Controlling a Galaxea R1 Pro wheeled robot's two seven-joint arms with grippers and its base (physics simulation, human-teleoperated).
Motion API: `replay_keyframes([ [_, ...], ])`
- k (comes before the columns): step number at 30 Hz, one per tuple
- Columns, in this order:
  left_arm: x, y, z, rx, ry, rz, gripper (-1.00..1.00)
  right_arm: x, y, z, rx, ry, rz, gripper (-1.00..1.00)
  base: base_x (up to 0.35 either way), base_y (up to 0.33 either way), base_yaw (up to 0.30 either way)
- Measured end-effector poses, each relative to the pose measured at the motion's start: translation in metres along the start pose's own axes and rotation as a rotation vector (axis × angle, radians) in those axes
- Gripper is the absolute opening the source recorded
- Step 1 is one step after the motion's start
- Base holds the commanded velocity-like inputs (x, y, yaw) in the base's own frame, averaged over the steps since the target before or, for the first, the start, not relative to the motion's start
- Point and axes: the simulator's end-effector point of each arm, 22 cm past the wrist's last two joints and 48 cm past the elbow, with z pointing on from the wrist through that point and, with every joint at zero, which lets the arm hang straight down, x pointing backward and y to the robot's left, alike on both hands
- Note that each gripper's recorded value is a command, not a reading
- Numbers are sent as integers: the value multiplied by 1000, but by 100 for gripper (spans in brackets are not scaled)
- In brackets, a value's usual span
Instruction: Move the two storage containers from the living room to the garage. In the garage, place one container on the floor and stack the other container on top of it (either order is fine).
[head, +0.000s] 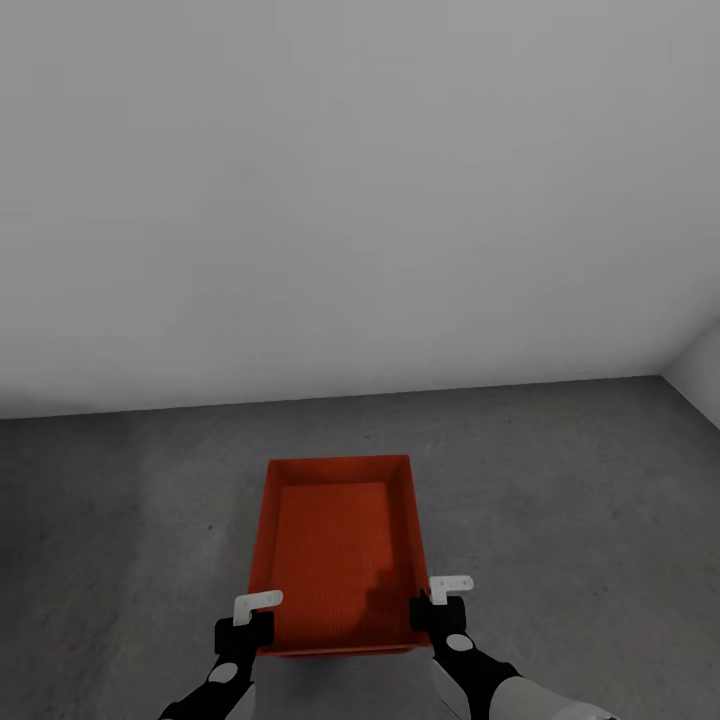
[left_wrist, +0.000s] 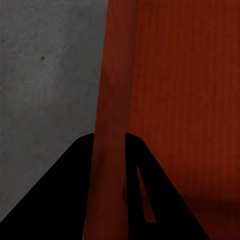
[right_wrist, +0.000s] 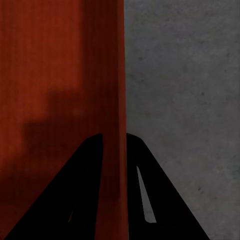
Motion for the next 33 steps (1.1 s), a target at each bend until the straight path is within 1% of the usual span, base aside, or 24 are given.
replay_keyframes([
  [12,1,0,0,0,2,1,-100,1,0,0,1,2,-1,-100,0,0,0],
  [33,9,-3,21,0,1,0,-100,8,0,22,0,1,0,-100,0,0,0],
])
